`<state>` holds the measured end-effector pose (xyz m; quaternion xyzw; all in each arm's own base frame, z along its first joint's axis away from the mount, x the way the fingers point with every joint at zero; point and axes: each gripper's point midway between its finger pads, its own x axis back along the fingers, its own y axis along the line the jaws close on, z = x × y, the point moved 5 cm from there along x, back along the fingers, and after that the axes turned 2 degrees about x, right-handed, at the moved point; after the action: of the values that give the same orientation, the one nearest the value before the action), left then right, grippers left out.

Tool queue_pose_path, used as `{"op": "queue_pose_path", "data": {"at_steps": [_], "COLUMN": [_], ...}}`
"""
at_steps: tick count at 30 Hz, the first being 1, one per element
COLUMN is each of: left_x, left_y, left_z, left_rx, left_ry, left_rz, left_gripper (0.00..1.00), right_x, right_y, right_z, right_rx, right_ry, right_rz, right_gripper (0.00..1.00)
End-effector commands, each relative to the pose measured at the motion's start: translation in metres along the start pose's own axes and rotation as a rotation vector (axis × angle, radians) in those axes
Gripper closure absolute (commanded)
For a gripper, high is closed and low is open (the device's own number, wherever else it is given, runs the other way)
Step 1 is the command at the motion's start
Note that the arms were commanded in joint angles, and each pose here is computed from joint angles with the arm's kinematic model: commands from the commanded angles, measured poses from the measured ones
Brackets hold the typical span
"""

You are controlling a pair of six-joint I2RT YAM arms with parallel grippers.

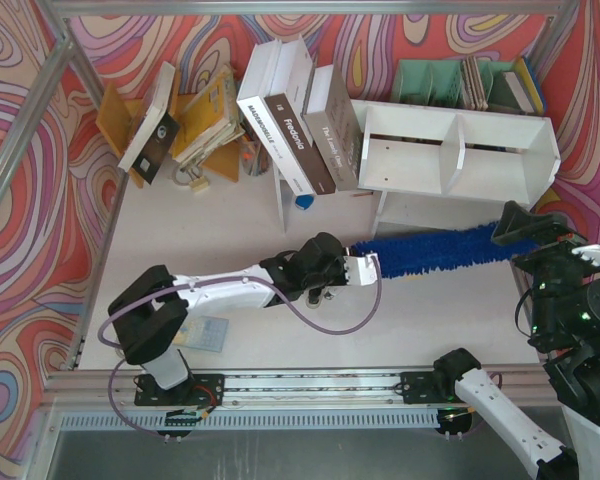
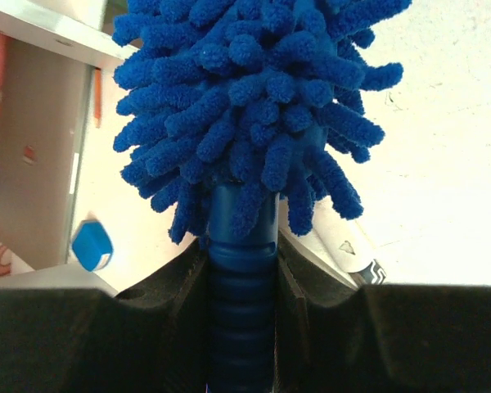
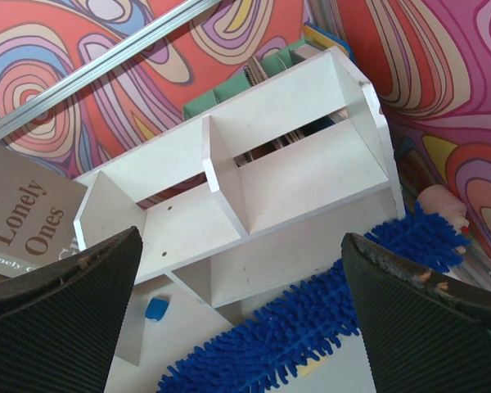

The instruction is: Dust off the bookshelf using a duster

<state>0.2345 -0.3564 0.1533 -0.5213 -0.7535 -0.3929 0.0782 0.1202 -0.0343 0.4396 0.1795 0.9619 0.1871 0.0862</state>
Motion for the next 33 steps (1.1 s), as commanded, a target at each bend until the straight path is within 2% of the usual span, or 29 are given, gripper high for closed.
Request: {"op": "queue_pose_path", "data": {"at_steps": [1,8,13,18,24,29,33], "left_x": [-0.011,-0.009,0.014,0.039,0.067,0.083,0.097], "left_y": [0.002,-0.005,-0.013,-0.022,-0.031,-0.043,-0.051], "left_z": [0.002,0.007,-0.020,-0.039,-0.051,-0.052,-0.059], "left_rx": [0.056,0.049,-0.015,0.010,0.106,0.149,0.262], "left_ry": [-0.016,-0.005,-0.038,-0.067,-0.081,-0.030,-0.016], "left_rz": [-0.027,-0.021,-0.054,-0.097,-0.166,-0.224,-0.242], "left_gripper": [1.00,1.00,1.00,1.00,1.00,1.00,1.00], "right_x": [0.001,0.001,0.000,-0.001,-0.001,0.000,0.000], "right_y": [-0.004,-0.003,-0.003,-0.001,-0.001,-0.002,-0.006], "right_z": [0.004,0.004,0.003,0.004,0.004,0.006,0.010], "right_rx": [0.009,0.010,0.008,0.008,0.007,0.008,0.019], "right_ry": [0.004,0.005,0.003,0.006,0.007,0.012,0.010], "right_rz": [0.012,0.012,0.012,0.007,0.005,0.008,0.026], "right_gripper": [0.05,0.05,0.05,0.05,0.05,0.05,0.05]}}
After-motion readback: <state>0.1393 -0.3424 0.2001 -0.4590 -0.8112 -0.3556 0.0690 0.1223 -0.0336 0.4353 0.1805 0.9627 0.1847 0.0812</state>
